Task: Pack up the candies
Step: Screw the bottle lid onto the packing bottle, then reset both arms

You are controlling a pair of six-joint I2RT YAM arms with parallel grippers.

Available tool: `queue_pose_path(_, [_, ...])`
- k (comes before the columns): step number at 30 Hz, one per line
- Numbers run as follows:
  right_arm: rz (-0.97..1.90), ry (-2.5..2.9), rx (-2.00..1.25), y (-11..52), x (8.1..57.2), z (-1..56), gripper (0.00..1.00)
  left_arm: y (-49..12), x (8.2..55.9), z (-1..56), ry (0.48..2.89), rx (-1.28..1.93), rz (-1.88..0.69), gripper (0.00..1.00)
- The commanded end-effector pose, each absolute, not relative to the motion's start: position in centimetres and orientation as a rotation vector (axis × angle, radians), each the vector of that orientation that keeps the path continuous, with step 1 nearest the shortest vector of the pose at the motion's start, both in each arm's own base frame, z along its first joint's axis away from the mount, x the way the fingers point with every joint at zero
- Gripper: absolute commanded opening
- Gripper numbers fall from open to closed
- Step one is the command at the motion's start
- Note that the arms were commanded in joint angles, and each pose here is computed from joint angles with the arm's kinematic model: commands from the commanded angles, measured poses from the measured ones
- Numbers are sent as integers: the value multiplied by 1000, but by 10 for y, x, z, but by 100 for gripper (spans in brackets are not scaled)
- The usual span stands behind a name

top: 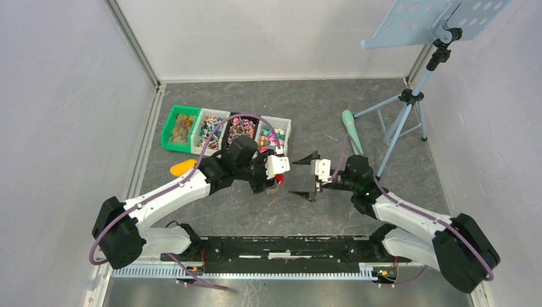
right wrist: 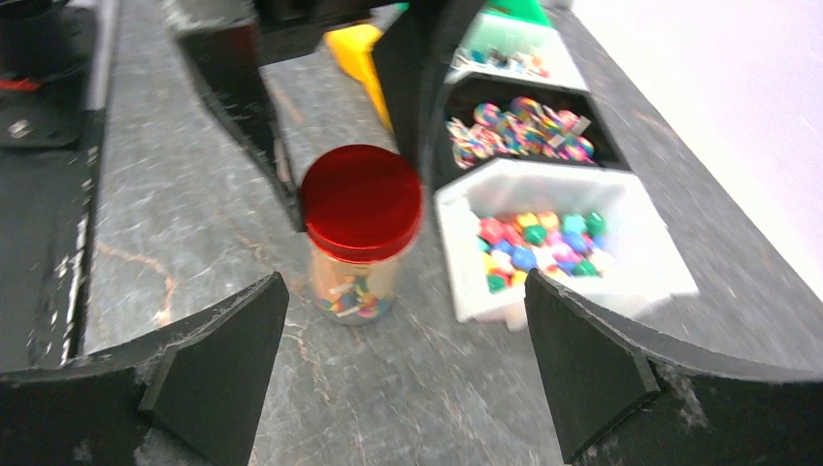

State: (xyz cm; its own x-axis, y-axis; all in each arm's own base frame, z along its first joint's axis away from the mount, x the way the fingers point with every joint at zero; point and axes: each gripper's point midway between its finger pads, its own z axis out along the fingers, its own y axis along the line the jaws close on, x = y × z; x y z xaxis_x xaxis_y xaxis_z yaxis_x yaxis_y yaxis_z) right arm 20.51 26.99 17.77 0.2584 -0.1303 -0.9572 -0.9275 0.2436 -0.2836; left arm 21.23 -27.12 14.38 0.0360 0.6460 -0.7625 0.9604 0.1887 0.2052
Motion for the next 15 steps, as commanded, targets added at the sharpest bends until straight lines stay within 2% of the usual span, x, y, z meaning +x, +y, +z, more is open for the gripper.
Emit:
queue_pose_path(1, [622, 1416, -859, 236, 240, 188, 98, -282, 230, 168, 1672, 1313, -536, 2])
queue_pose_path(11, [564, 1500, -669, 214, 252, 217, 98, -293, 216, 169, 1768, 1139, -727, 2])
queue_pose_path(15, [537, 1582, -641, 210, 258, 208, 98, -290, 213, 162, 1814, 1123, -732, 9])
